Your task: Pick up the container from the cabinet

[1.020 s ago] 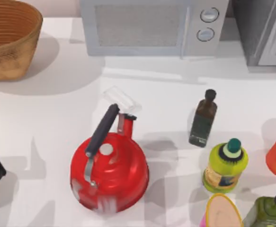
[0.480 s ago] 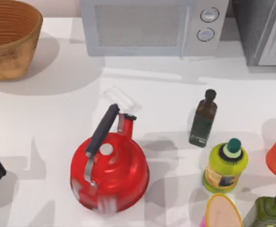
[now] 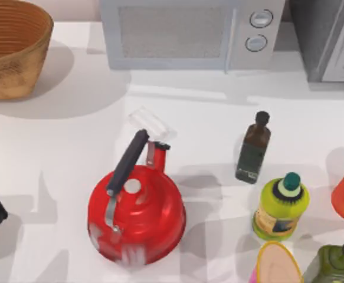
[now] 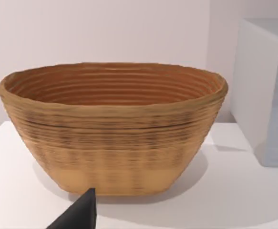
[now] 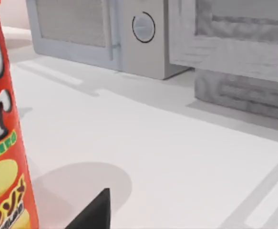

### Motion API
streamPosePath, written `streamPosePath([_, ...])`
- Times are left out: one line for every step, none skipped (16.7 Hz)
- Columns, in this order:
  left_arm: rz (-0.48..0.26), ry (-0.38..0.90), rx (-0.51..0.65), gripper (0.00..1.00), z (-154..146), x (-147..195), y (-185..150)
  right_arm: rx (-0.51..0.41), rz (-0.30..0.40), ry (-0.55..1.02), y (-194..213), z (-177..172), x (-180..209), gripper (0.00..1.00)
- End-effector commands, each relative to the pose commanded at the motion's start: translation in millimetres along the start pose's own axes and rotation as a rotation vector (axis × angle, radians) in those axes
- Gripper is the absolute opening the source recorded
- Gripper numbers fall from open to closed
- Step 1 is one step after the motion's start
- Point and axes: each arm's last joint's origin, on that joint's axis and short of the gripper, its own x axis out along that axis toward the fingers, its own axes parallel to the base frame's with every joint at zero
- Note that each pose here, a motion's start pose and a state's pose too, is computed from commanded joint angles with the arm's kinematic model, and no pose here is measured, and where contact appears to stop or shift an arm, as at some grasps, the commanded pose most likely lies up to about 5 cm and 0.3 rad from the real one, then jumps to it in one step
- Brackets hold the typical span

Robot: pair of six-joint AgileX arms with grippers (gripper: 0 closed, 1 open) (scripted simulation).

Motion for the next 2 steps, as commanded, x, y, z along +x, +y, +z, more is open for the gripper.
streamPosePath([0.000,0.000,0.000,1.00,0.0,0.0,0.0,0.000,0.000,0.000,0.0,0.0,0.0,1.00])
streamPosePath([0.000,0.000,0.000,1.00,0.0,0.0,0.0,0.000,0.000,0.000,0.0,0.0,0.0,1.00])
